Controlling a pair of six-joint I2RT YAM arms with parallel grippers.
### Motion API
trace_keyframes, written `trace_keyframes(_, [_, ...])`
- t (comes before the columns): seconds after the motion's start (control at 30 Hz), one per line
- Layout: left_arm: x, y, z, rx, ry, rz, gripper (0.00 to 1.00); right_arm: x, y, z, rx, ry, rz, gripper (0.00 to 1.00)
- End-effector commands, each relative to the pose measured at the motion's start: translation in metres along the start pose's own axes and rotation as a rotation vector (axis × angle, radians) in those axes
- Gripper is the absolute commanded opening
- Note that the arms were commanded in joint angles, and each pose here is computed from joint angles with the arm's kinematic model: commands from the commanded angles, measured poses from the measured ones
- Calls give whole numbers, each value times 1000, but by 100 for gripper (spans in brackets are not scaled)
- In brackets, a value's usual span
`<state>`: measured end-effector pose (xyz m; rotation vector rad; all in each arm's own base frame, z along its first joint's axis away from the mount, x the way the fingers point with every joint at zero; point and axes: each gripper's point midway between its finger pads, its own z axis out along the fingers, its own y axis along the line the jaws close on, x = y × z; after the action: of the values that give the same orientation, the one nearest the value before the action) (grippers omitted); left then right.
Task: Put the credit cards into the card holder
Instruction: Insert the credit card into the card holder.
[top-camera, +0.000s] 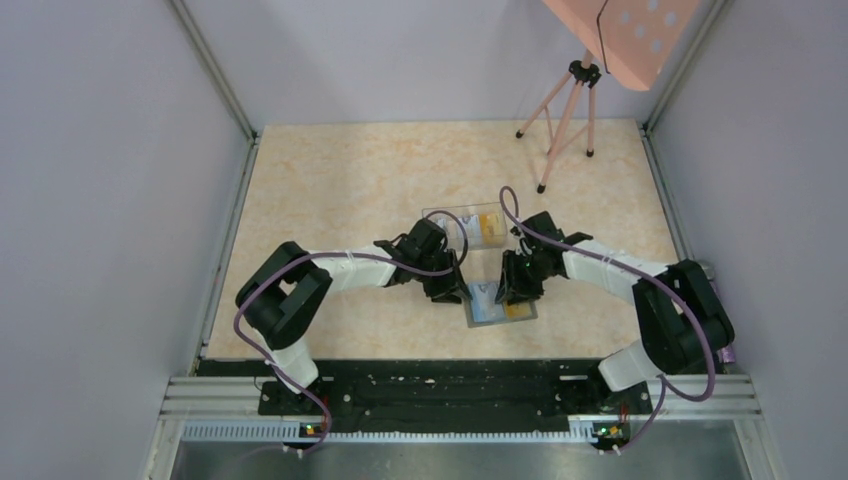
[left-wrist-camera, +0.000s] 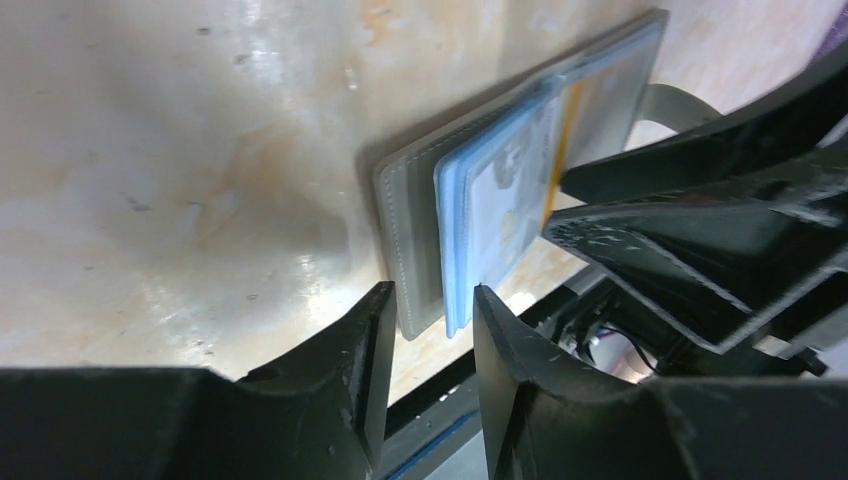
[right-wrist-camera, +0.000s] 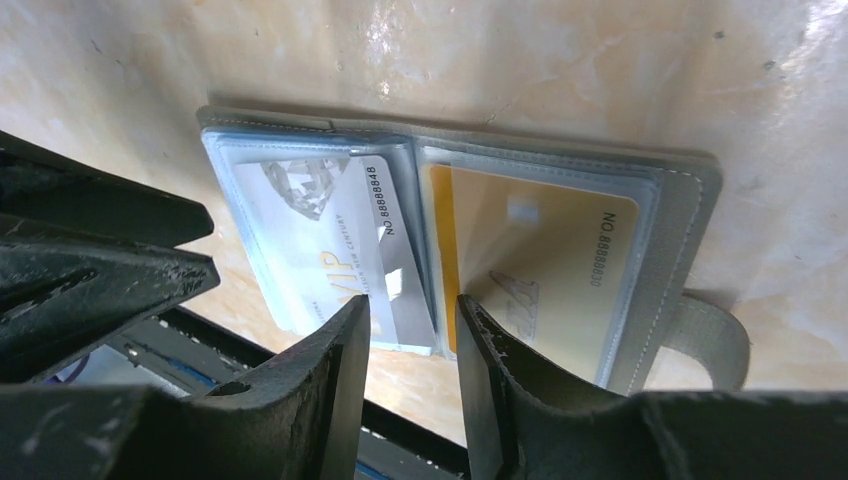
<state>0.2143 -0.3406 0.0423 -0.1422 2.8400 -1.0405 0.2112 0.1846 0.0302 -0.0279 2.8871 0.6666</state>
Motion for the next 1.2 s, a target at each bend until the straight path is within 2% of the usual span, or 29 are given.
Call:
trace_keyframes(0.0, [-3, -29, -2, 129, -7, 15, 40, 3, 2, 9, -37, 20, 1, 38])
trace_keyframes(0.3, [1, -32, 8, 132, 24, 18, 40, 7, 6, 19, -69, 56, 15, 33])
trace_keyframes(0.6, [0, -29, 10, 99, 21, 35, 39, 12, 10, 25, -88, 79, 28, 22])
trace_keyframes(0.8, [-9, -18, -4, -67, -47, 105, 39, 14, 9, 26, -85, 84, 27, 18])
trace_keyframes(1.03, [-19, -30, -21, -86, -136, 143, 40, 12, 11, 26, -96, 79, 32, 10])
trace_keyframes(1.17, [-20, -34, -24, -84, -160, 153, 39, 12, 13, 26, -103, 80, 35, 10])
